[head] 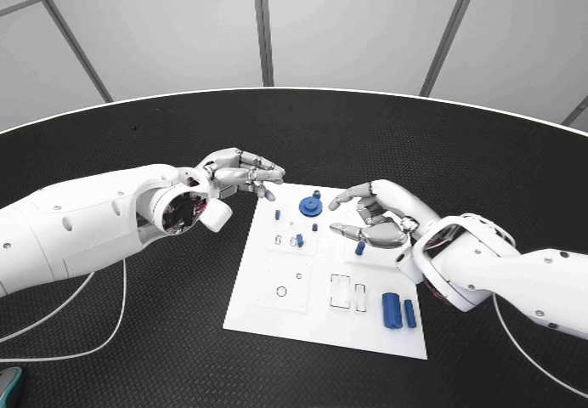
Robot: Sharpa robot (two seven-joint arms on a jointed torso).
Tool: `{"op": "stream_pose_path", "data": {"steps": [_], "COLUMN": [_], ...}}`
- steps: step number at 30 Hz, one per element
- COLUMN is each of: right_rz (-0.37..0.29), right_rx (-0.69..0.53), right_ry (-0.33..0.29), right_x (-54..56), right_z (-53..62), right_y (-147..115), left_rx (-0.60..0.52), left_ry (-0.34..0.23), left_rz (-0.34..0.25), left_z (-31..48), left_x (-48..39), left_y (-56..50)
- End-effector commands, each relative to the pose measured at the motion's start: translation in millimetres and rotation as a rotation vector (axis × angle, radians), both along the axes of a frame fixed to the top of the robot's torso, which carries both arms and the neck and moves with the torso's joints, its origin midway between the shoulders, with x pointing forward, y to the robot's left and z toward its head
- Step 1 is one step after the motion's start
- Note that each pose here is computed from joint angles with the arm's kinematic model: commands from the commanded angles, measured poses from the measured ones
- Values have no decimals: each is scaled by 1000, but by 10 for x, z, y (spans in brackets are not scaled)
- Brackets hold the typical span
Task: Assemble the parts on the task board
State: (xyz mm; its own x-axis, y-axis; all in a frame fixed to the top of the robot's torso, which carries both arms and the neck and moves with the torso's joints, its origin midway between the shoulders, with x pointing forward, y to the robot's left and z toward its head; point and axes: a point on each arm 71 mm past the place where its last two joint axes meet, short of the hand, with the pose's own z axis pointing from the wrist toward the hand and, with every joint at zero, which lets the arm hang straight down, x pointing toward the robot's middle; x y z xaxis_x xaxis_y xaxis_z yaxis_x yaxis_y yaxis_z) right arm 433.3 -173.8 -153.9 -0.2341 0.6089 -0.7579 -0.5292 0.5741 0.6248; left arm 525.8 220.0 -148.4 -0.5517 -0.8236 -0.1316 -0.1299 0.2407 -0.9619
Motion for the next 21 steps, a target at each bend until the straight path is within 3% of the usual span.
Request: {"op": "stream_pose_path", "data": {"steps": [1,6,11,21], "right_rz": [-79,-158,-195,-229], "right_rx": [11,37,41,35], "right_ry": [30,66,74,89], "right_x": [1,21,40,80], "right_z": [8,7,1,-22], "right_y": [-368,-676,-801,-867], "left_rx": [169,346,447,594], "left_ry": [24,48,91,157], "left_rz": [-28,-22,-12,-54], "left_z": [-72,-133,-180,-254], "left_x": [-20,-31,-29,-25], "left_y": [29,57,23,-230]}}
